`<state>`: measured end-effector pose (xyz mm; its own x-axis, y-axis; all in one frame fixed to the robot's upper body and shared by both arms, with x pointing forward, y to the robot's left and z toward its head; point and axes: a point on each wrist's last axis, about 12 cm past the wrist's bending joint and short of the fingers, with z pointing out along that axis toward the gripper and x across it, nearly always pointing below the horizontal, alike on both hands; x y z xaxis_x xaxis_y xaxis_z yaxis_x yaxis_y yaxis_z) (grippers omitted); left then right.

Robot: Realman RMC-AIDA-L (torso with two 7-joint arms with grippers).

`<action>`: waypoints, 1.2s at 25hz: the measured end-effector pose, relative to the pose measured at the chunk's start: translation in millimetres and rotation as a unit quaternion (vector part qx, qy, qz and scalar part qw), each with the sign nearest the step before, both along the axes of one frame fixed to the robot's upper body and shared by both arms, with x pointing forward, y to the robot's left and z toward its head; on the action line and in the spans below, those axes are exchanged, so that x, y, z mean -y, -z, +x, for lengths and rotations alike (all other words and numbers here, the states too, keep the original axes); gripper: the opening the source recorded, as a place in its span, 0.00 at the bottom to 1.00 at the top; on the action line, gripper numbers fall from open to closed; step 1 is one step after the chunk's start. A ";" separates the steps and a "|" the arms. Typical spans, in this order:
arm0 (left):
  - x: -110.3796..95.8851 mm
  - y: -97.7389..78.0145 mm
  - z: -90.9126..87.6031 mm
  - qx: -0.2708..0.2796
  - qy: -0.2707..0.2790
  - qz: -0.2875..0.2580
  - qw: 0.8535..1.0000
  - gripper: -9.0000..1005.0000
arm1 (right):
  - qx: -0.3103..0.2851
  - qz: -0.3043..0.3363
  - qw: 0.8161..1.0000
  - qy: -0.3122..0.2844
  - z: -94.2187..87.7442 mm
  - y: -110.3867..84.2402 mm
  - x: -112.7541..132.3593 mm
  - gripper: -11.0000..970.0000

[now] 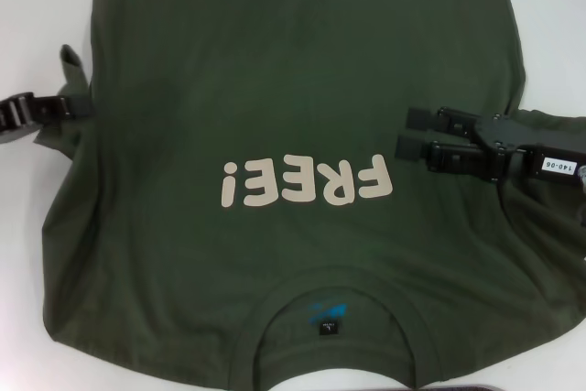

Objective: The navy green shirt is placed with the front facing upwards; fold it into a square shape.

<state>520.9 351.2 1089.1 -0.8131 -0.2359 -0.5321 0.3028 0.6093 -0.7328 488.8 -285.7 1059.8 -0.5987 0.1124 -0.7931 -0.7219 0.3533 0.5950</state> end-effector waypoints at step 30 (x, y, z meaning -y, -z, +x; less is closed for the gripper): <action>40.9 15.9 5.7 0.016 0.045 -0.006 0.999 0.30 | -0.004 0.003 1.000 0.004 -5.7 3.5 1.1 0.95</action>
<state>526.6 310.3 1073.2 -0.8144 -0.1694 -0.5550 0.3785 0.5699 -0.7293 483.1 -286.7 1056.2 -0.6034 0.1217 -0.7881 -0.7146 0.3561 0.6021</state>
